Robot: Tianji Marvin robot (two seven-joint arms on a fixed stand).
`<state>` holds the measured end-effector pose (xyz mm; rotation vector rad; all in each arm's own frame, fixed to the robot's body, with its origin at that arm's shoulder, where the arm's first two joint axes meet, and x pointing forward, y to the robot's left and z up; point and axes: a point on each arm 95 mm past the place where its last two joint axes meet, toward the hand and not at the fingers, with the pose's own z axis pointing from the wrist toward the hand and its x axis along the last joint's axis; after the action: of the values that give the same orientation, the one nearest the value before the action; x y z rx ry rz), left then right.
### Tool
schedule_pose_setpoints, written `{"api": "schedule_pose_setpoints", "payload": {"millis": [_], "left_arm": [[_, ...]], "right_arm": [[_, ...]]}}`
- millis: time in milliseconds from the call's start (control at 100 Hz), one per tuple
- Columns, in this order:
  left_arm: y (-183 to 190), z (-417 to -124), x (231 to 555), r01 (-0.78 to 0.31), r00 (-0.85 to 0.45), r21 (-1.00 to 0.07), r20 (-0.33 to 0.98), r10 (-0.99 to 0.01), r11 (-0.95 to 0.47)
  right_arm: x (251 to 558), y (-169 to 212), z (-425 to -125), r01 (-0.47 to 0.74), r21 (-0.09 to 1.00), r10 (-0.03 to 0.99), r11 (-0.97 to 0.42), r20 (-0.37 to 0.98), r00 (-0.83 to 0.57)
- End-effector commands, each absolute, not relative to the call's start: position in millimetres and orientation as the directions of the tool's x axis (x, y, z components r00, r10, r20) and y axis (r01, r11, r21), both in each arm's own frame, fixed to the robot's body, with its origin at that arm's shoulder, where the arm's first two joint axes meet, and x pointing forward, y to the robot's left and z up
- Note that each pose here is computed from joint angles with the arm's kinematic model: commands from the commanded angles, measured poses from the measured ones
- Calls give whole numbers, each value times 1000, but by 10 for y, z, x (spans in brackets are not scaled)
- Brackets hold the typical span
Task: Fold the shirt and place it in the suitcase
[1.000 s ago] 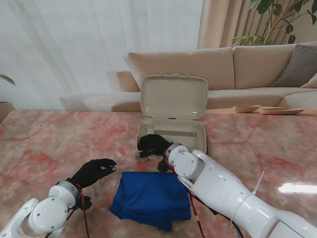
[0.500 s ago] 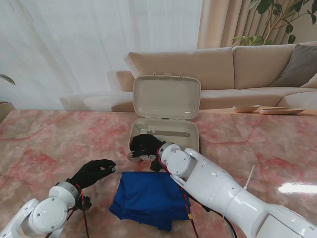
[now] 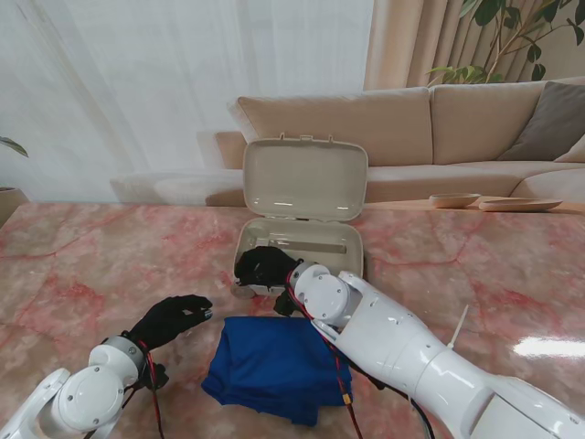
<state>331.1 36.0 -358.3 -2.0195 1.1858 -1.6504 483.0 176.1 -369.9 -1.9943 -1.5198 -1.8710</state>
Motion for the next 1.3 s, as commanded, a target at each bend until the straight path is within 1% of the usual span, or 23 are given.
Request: {"api": "schedule_pose_setpoints", "payload": {"millis": [0,370,520,590,680,760,920,1080,1290], "left_arm": [[367,-3634,3278,-424,27,-653,683,-730,-627],[344,-3529,3331,-416,-1,-648,702,-712,-639],[313,-3466,3345,-412,-15,-643,714,-700,-646],[293,-3432,3348,-409,-26,-646,715,-699,-645],[244,-3408,3356,-408,-37,-645,719,-694,-647],[186,-3401,3365,-410,-48,-639,728,-684,-651],[75,-3360,3378,-418,-77,-630,742,-665,-654],[-33,-3307,3380,-435,-106,-622,753,-649,-651],[-169,-3336,3384,-459,-141,-619,759,-635,-638]], "right_arm": [[4802,1797,-3694,638,559,605,-529,776,-177],[4820,1733,-3519,589,587,621,-554,764,-177],[4771,1659,-3421,559,592,616,-581,769,-174],[4725,1600,-3359,538,610,622,-582,760,-189],[4652,1495,-3267,504,662,651,-556,723,-232],[4565,1389,-3190,482,691,666,-539,700,-258],[4339,1127,-3083,460,715,685,-527,678,-269],[4040,850,-3044,450,734,720,-509,650,-244],[3656,608,-3084,495,742,762,-453,610,-216]]}}
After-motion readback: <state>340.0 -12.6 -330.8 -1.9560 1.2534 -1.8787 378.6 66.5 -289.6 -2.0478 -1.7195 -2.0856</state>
